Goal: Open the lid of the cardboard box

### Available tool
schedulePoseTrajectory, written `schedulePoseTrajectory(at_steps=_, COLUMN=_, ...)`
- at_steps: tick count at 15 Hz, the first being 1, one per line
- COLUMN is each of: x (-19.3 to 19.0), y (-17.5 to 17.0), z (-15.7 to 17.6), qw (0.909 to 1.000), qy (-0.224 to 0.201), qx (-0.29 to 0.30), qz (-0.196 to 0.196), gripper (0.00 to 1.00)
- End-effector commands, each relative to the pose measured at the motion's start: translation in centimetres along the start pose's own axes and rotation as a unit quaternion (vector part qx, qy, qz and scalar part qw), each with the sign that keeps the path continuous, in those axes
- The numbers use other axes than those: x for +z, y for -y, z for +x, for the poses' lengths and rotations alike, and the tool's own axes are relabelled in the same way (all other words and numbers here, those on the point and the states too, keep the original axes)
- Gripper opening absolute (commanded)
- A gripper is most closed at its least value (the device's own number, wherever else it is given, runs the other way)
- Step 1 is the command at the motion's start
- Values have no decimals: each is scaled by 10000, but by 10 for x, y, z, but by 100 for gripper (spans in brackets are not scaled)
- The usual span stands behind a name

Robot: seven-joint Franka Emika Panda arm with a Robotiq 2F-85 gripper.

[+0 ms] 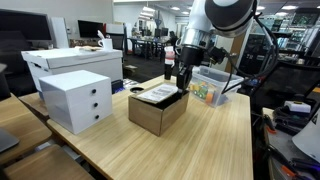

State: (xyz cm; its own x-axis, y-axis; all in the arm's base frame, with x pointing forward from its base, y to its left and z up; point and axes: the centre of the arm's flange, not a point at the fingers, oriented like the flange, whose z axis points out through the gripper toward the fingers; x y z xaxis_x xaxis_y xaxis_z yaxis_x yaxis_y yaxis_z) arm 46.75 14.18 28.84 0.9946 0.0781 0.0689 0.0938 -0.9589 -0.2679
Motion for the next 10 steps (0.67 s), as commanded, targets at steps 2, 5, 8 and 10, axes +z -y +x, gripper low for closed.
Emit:
schedulePoseTrajectory(at_steps=2, x=8, y=-17, z=4, qw=9998, qy=-175, qx=-83, qz=-61, gripper=2)
schedulePoseTrajectory(at_steps=5, x=10, y=-24, z=6, qw=9997, qy=-243, qx=-47, qz=-69, gripper=2)
schedulePoseTrajectory(at_steps=8, x=12, y=-30, z=7, qw=9995, qy=-310, qx=-28, qz=-78, gripper=2)
schedulePoseTrajectory(at_steps=10, x=13, y=-33, z=7, qw=9994, qy=-338, qx=-32, qz=-80, gripper=2)
